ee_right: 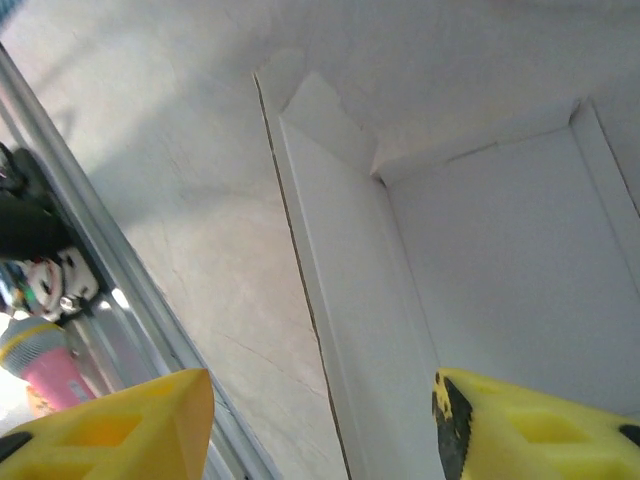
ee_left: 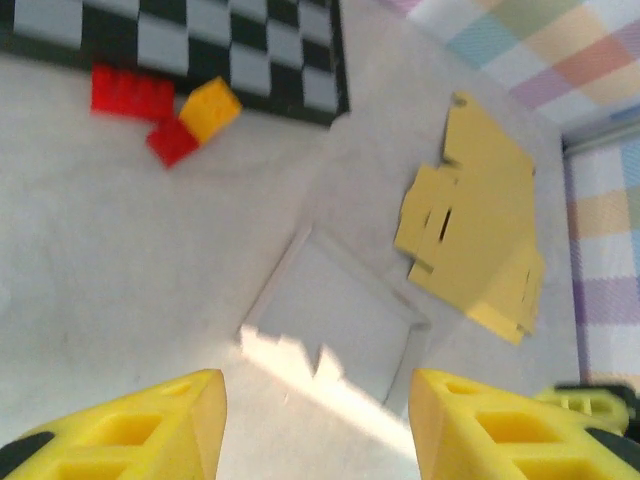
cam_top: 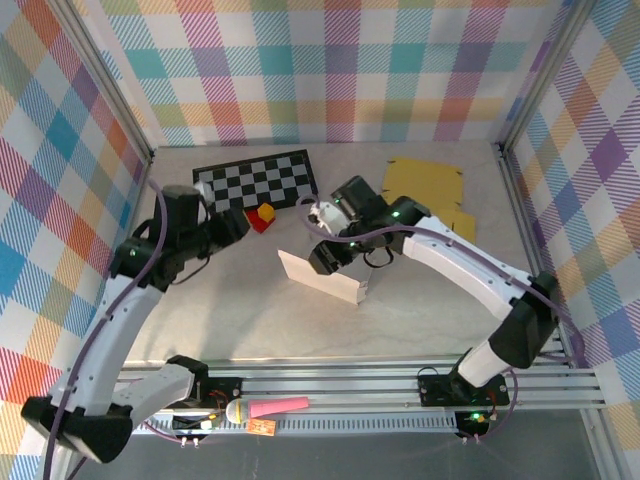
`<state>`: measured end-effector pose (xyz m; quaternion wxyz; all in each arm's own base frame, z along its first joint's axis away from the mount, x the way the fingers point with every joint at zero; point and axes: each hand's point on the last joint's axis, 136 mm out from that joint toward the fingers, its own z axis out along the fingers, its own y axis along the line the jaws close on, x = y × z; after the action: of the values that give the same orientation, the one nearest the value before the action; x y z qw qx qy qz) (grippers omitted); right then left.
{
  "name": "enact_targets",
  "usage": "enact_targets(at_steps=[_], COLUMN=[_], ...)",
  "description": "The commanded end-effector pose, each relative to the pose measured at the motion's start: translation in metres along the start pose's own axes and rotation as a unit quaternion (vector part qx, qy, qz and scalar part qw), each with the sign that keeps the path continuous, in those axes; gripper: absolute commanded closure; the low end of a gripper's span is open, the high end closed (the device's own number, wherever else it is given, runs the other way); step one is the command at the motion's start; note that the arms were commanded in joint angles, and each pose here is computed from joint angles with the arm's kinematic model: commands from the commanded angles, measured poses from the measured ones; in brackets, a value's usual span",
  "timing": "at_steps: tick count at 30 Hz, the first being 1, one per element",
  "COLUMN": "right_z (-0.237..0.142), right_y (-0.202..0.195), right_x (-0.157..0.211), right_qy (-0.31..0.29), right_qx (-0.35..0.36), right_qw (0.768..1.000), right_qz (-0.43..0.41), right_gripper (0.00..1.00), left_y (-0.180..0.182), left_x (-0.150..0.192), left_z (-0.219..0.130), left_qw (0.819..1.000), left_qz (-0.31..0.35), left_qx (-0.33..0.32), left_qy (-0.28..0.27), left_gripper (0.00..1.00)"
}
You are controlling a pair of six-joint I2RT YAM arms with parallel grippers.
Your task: Fold the paper box
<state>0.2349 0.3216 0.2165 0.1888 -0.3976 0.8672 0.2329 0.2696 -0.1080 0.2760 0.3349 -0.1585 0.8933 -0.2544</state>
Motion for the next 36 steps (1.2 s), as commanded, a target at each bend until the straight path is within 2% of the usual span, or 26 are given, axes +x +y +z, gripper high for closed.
enact_targets(at_steps=[1, 6, 11, 19, 24, 28, 30, 33, 36], right_z=[0.009, 0.028, 0.039, 0.051, 0.059, 0.063, 0.063, 0.055, 0.043], right_y=[-0.010, -0.014, -0.011, -0.003, 0.000, -0.003, -0.007, -0.016, -0.031], right_x=[0.007, 0.006, 0.000, -0.012, -0.021, -0.031, -0.037, -0.048, -0.051], right_qy=[0.047, 0.063, 0.066, 0.055, 0.046, 0.032, 0.022, -0.002, -0.023], right_qx=[0.050, 0.083, 0.072, 0.060, 0.076, 0.113, 0.133, 0.172, 0.228], right_qw=[0.997, 0.992, 0.994, 0.997, 0.996, 0.991, 0.986, 0.970, 0.932], right_qz=[-0.045, -0.066, -0.049, -0.014, 0.017, 0.059, 0.095, 0.174, 0.281], right_gripper=[0.39, 0.42, 0.49, 0.70, 0.80, 0.93, 1.00, 1.00, 1.00], left_y=[0.018, 0.034, 0.038, 0.010, 0.008, 0.008, 0.008, 0.008, 0.008], left_x=[0.035, 0.055, 0.064, 0.068, 0.070, 0.071, 0.071, 0.074, 0.077], left_z=[-0.003, -0.006, -0.011, -0.021, -0.026, -0.032, -0.036, -0.039, -0.044], left_qw=[0.998, 0.997, 0.997, 0.994, 0.994, 0.994, 0.994, 0.993, 0.993], left_qz=[-0.035, -0.029, -0.012, 0.012, 0.014, 0.016, 0.021, 0.023, 0.021], left_qx=[0.000, -0.014, -0.011, 0.070, 0.081, 0.081, 0.081, 0.080, 0.085], left_qy=[0.046, 0.063, 0.074, 0.081, 0.079, 0.076, 0.075, 0.080, 0.081], left_gripper=[0.51, 0.54, 0.54, 0.54, 0.54, 0.54, 0.54, 0.54, 0.54])
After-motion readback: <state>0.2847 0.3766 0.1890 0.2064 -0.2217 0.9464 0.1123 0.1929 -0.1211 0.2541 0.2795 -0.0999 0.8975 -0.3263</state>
